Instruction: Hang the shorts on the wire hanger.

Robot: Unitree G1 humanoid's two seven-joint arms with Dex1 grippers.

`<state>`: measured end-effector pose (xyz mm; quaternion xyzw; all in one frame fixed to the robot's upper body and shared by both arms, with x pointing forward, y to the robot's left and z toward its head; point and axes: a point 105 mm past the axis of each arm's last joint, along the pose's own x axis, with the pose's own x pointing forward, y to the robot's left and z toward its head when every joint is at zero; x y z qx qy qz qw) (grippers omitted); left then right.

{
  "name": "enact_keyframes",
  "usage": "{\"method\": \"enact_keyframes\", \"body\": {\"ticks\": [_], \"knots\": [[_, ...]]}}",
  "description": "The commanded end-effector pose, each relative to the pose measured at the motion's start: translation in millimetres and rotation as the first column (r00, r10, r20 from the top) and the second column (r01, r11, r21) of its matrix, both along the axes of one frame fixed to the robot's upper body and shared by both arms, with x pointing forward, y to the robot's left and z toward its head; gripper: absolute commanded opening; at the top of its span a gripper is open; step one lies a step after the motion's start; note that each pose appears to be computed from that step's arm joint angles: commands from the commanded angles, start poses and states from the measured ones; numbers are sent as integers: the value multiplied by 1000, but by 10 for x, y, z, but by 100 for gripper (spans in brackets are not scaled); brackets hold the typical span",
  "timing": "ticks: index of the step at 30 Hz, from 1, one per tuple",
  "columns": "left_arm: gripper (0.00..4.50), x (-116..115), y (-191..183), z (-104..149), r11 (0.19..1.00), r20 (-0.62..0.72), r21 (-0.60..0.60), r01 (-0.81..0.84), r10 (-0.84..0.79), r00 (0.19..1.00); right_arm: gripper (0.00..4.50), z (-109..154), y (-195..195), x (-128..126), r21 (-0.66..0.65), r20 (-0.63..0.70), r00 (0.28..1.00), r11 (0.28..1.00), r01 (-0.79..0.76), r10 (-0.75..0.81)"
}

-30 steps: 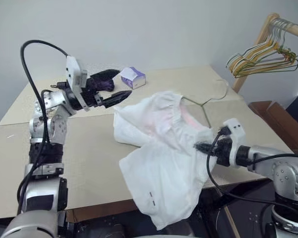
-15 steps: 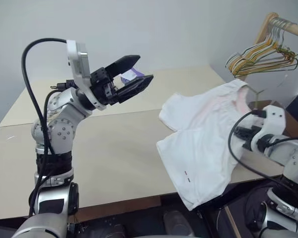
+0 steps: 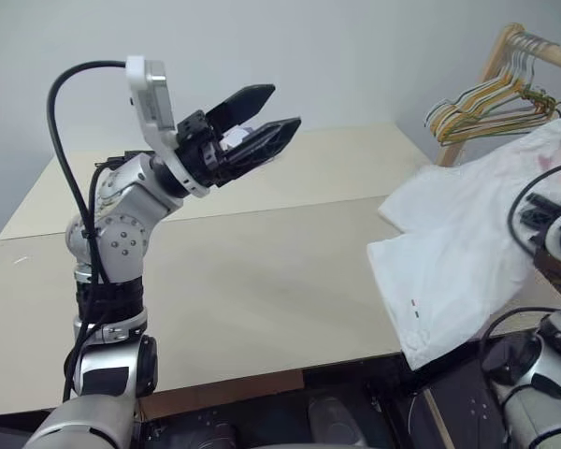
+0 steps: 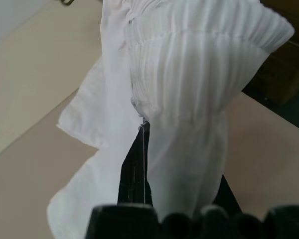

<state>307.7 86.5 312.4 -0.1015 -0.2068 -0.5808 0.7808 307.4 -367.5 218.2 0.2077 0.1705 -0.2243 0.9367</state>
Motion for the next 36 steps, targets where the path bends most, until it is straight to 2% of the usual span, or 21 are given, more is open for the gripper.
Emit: {"method": "enact_keyframes", "body": {"ticks": [1,8,15,20,22,26,30,33,36], "knots": [[448,-72,-23,67,1000,43,-6,26,-26,999,0,195,-216,-107,57,53,992,992,113,-116],[448,-97,-105,17,998,48,15,55,-56,997,0,224,-412,-181,144,49,974,967,212,-221],[448,-111,-125,-26,998,43,33,61,-62,997,0,13,-591,-313,227,-41,934,906,356,-356],[448,-118,-132,-51,997,40,42,62,-64,997,0,-84,-512,-283,234,-59,943,914,331,-326],[448,-123,-137,-61,997,39,48,65,-66,997,0,-96,-490,-266,195,-60,946,926,323,-317],[450,-126,-135,-68,997,40,54,63,-65,997,115,-82,-428,-238,128,-48,950,941,312,-308],[450,-126,-123,-71,997,39,57,60,-62,997,257,-61,-432,-254,28,-32,940,940,340,-339],[450,-129,-120,-86,996,37,64,64,-66,997,355,0,-467,-277,-204,-28,930,912,355,-368],[450,-133,-125,-100,995,37,71,67,-70,997,448,106,-510,-303,-425,8,916,828,366,-401]]}}
